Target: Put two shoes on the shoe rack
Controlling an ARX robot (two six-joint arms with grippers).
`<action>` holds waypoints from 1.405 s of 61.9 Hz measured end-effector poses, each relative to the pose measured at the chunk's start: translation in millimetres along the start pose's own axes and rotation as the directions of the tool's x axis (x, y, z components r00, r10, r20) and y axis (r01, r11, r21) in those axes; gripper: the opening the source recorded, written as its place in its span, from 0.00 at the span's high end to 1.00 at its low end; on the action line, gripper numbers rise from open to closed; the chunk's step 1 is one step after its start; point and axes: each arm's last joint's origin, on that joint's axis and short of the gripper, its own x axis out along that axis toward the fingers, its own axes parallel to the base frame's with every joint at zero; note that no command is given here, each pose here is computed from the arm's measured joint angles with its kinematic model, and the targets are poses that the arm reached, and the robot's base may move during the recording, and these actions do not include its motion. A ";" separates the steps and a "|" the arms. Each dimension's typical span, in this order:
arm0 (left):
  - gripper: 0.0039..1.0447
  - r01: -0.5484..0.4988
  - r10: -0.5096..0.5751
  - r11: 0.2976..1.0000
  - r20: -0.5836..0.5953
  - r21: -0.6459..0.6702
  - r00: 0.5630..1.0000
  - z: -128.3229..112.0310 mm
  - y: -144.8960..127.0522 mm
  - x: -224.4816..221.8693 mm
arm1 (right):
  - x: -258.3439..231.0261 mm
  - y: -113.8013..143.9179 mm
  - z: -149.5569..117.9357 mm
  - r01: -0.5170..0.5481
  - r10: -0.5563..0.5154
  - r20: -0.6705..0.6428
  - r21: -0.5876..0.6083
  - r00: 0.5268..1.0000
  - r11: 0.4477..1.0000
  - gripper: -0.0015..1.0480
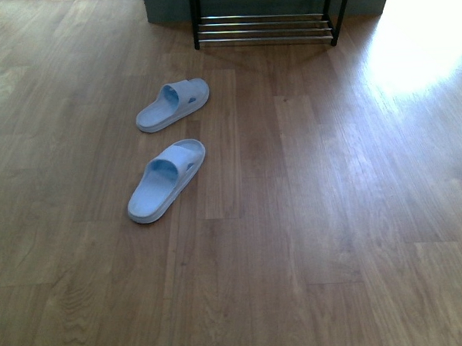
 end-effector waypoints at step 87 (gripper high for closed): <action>0.09 -0.002 0.002 1.000 0.000 0.000 1.000 0.0 0.1 0.0 | 0.0 0.1 0.1 -0.003 0.003 0.001 0.000 1.000 1.000 0.09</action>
